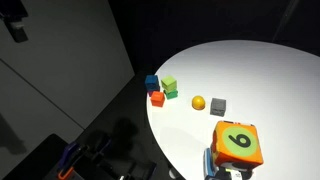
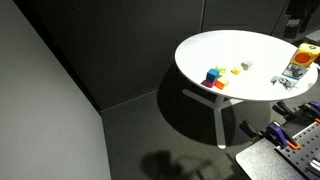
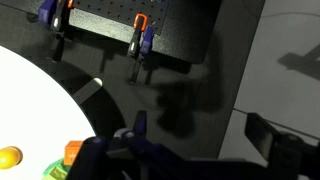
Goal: Pick up the orange block and stack them on both the blue and lime green blocks
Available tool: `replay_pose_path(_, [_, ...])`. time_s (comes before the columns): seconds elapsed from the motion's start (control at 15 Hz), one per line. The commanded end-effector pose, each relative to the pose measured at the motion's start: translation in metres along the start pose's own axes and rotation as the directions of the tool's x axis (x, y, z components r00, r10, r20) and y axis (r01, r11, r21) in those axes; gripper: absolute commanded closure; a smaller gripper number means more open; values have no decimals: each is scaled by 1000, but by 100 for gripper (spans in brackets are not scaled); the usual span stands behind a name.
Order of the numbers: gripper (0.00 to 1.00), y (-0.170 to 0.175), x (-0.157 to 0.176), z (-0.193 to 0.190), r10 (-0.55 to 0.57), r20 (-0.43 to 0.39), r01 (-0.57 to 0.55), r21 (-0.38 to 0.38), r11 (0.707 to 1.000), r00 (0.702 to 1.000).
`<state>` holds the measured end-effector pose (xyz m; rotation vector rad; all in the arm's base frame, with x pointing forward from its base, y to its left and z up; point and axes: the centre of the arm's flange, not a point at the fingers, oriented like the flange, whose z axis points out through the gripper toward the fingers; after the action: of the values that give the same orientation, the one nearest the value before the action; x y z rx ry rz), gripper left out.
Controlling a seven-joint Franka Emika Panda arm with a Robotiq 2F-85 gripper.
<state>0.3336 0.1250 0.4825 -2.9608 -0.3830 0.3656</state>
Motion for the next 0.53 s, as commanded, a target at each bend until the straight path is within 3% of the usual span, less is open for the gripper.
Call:
replay_pose_path(0.0, [0, 0, 0, 0, 0, 0, 0, 0, 1000, 1000])
replay_pose_path(0.47, [0, 0, 0, 0, 0, 0, 0, 0, 1000, 1000])
